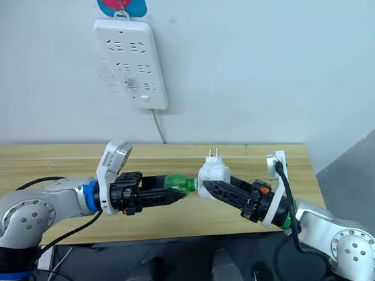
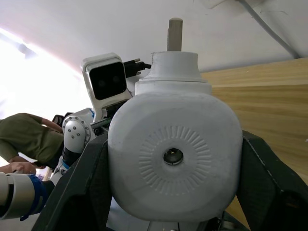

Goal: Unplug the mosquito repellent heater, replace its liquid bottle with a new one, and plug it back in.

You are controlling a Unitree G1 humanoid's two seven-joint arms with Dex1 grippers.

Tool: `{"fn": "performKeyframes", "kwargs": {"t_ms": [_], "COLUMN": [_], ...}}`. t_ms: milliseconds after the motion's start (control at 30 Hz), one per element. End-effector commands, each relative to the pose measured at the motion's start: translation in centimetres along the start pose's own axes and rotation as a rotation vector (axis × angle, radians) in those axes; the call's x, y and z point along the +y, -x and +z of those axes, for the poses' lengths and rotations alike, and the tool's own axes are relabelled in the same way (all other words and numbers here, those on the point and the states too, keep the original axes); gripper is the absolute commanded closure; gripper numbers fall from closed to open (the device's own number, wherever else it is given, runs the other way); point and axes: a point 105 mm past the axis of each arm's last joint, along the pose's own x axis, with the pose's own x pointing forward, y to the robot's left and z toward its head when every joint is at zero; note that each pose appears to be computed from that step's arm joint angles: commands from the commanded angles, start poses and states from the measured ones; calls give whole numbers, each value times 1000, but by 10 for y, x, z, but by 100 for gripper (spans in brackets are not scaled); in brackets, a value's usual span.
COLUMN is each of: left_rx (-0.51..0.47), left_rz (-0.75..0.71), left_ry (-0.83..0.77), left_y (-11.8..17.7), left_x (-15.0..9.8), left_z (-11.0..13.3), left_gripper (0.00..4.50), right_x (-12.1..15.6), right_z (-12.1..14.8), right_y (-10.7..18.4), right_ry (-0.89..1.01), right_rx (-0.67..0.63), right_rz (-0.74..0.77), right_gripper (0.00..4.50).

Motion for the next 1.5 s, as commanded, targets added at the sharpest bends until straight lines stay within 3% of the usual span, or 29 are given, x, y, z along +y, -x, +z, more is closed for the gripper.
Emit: {"fn": "performKeyframes", "kwargs": {"t_ms": [33,567,900,1500], "left_rx": [-15,-51,-31,42], "left_rz": [-77,-33,-141,-225], "left_ry": [-46,-39,-8,-3], "left_y": [-11,-9,-16,-13], "left_x": [-15,-3,-25,-39], "left_z": [7,12,6,-1], "left_gripper": [210,210,210,210], "right_x": [21,26,25,19], "right_z": [-6,-9,-8,-9], "right_y": [-5,2,1,8], "right_ry": [-11,-29,-33,-53], "right_rx": [31,78,76,94], "right_rz": [113,140,133,110], "right_gripper": [153,153,153,153]}}
